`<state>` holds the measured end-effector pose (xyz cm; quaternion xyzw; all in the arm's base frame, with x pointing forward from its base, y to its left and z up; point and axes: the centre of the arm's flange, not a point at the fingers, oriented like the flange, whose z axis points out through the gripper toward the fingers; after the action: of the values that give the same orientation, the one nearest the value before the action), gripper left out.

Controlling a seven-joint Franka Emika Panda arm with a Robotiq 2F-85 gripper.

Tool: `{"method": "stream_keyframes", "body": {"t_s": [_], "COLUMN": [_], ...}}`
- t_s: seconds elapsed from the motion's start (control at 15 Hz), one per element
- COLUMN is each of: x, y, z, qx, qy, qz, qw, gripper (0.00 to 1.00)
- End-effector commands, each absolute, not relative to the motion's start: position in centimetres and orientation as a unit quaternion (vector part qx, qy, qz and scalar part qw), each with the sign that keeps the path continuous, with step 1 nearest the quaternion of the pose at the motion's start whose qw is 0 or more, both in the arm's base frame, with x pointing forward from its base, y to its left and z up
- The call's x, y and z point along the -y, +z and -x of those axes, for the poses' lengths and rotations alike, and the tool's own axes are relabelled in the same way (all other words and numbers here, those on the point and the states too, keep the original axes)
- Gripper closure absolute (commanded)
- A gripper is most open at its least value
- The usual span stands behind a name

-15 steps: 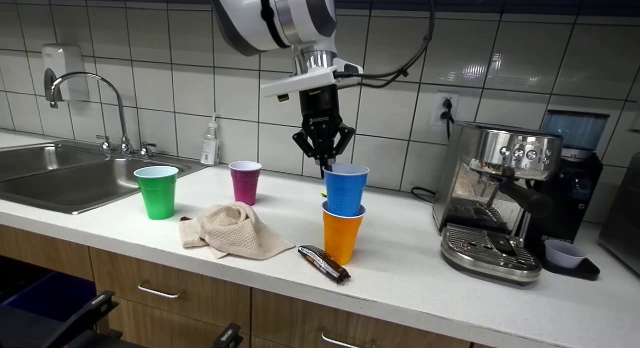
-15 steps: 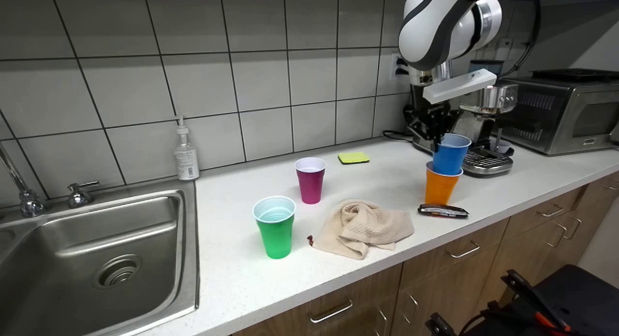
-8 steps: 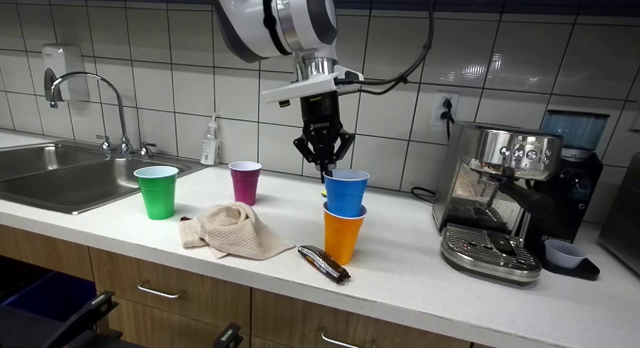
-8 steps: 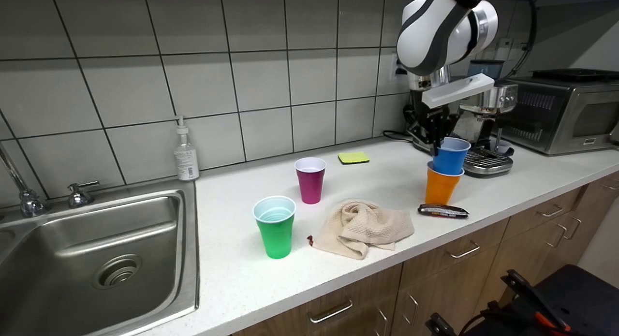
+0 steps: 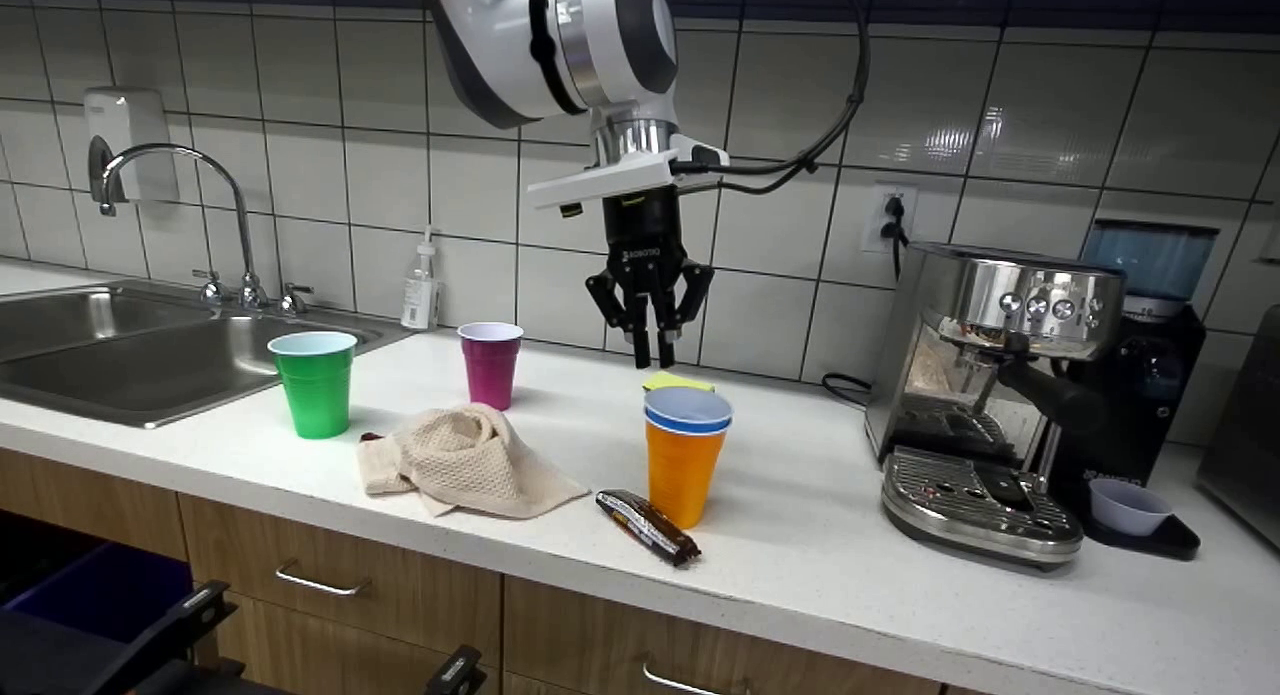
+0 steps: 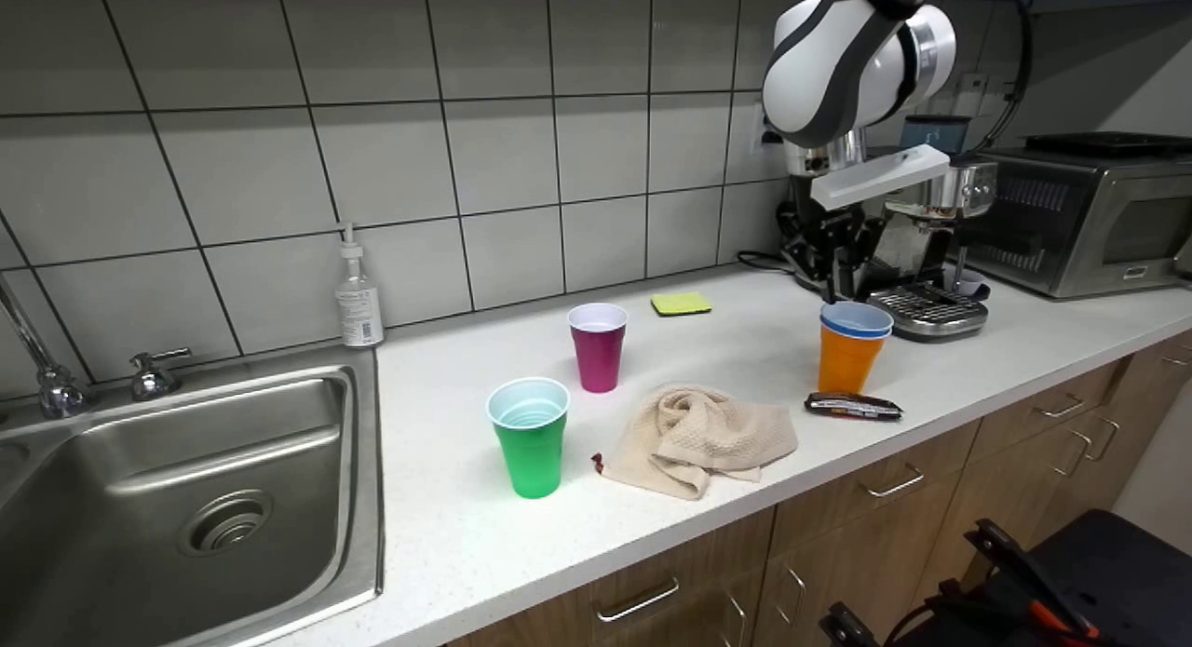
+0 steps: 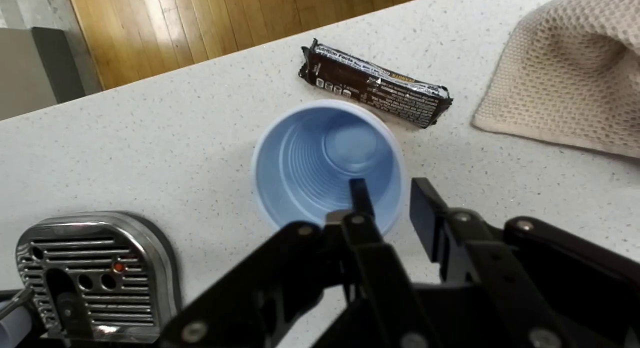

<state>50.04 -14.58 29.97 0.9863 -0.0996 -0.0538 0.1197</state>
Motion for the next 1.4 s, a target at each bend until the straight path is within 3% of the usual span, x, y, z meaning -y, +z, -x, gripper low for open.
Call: {"method": "stream_keyframes", "body": {"t_s": [0.0, 0.33, 1.33], "x": [14.6, 13.9, 8.4], "y": [30.4, 31.1, 33.3], "z": [-50.8, -51.2, -54.4], "qx": [0.106, 0.103, 0.056], "qy": [-0.046, -0.034, 0.000], "qz": [-0.987, -0.989, -0.994], "qw": [0.113, 0.103, 0.095], "gripper": [0.40, 0.03, 0.00]}}
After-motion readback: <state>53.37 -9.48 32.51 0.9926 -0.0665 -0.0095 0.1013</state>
